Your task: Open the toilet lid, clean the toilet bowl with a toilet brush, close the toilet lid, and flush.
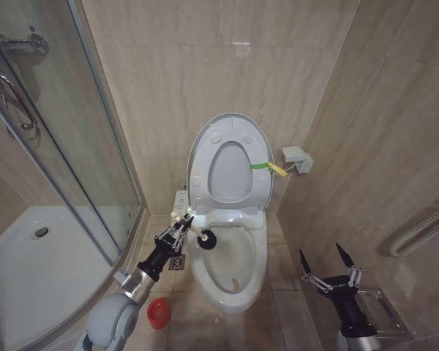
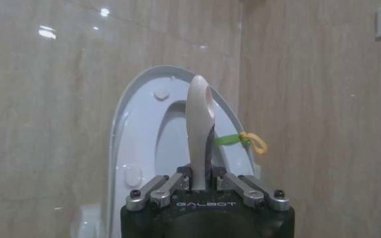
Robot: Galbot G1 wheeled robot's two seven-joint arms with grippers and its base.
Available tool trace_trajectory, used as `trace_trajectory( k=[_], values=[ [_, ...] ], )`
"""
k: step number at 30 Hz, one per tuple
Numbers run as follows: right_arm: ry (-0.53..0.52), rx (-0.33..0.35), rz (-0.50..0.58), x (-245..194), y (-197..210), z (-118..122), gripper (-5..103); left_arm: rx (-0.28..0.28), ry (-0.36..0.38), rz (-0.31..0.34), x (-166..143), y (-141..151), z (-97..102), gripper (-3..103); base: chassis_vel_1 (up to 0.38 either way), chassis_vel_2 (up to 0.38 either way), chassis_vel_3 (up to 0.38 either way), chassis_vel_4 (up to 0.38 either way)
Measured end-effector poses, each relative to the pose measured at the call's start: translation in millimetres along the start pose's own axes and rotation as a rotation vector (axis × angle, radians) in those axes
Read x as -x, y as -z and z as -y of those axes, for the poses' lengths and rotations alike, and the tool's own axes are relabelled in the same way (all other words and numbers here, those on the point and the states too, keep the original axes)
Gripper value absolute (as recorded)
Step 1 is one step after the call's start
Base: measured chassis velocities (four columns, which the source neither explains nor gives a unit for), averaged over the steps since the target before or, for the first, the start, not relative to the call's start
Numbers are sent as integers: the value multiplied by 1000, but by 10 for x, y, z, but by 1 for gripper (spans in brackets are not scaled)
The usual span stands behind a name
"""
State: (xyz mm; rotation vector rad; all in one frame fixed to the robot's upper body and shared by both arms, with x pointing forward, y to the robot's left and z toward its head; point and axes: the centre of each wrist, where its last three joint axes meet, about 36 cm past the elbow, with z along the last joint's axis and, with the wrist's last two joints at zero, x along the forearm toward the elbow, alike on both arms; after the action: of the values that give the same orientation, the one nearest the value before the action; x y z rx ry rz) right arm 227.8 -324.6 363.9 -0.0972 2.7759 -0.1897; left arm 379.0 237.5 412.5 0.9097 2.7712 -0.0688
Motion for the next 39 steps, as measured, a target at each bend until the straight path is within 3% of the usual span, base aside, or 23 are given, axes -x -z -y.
trace_trajectory(
  k=[12,25,39],
  values=[
    [0,0,0,0,0,0,100,-11,-55,13,220,-124,-74,18,0,0,0,0],
    [0,0,0,0,0,0,100,-52,-22,-19,260,-421,-80,18,0,0,0,0],
    [0,0,0,0,0,0,100,-66,-12,-38,203,-543,-80,18,45,-40,-45,51]
  ],
)
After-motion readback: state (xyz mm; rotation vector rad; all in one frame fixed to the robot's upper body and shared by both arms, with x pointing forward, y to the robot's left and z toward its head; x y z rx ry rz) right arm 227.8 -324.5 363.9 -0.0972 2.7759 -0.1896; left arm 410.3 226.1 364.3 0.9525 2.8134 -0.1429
